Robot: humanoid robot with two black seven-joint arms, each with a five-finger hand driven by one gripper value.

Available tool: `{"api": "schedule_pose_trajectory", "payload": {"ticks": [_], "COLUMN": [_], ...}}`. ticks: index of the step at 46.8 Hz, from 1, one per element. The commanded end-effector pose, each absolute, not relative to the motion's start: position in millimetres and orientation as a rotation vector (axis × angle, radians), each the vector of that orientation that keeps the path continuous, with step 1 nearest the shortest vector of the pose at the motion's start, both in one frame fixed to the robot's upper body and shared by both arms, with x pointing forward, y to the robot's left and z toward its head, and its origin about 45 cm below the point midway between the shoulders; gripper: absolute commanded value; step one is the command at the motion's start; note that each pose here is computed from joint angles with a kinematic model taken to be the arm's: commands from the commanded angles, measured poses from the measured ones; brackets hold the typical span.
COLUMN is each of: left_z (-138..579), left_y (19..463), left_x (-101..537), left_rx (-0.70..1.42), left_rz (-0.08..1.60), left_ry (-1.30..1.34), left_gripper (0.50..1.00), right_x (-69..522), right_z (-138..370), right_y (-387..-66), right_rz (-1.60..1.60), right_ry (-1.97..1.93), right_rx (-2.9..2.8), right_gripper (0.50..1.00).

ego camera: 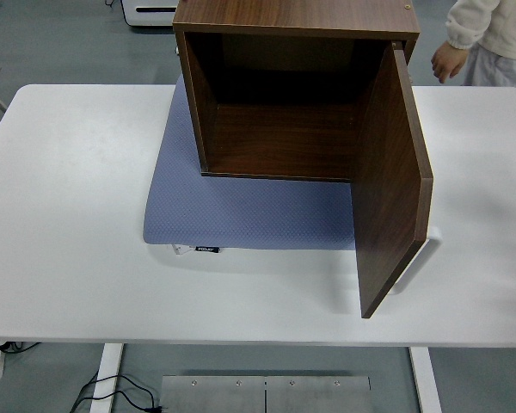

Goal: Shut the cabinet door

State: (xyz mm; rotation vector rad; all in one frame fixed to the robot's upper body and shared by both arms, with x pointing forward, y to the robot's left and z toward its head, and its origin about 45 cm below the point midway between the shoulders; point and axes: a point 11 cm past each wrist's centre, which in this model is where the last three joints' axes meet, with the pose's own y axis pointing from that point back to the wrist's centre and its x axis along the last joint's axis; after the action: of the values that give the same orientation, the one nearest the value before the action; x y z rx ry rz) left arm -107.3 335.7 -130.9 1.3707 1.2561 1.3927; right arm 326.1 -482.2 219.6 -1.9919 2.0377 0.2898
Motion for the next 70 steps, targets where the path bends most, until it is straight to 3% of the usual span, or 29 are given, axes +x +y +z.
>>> {"api": "schedule_pose_trajectory", "payload": {"ticks": [1,14,35,70], "left_z": [-131,-131,-131,-131], "left_y": [336,336,336,336], "left_x": [-107,-107,-107,-107], "left_rx": [1.371,1.371,1.371,1.371], "left_rz": [1.393,1.393,1.393,1.393], "left_ry": [1.256,1.256,1.256,1.256], "left_gripper": [1.000,1.000,1.000,1.000], "right_x": [318,279,232,202], "right_z": [221,229,215,173], "right_y": [-484,-484,-454,-362], "right_rz": [0.279,0.250,0.332,0.533], "right_ry": [2.041,2.022,1.927,1.582], "right_rx": [-2.008,-2.083,-2.206,-2.487], "right_gripper": [1.000,1.000,1.000,1.000]}}
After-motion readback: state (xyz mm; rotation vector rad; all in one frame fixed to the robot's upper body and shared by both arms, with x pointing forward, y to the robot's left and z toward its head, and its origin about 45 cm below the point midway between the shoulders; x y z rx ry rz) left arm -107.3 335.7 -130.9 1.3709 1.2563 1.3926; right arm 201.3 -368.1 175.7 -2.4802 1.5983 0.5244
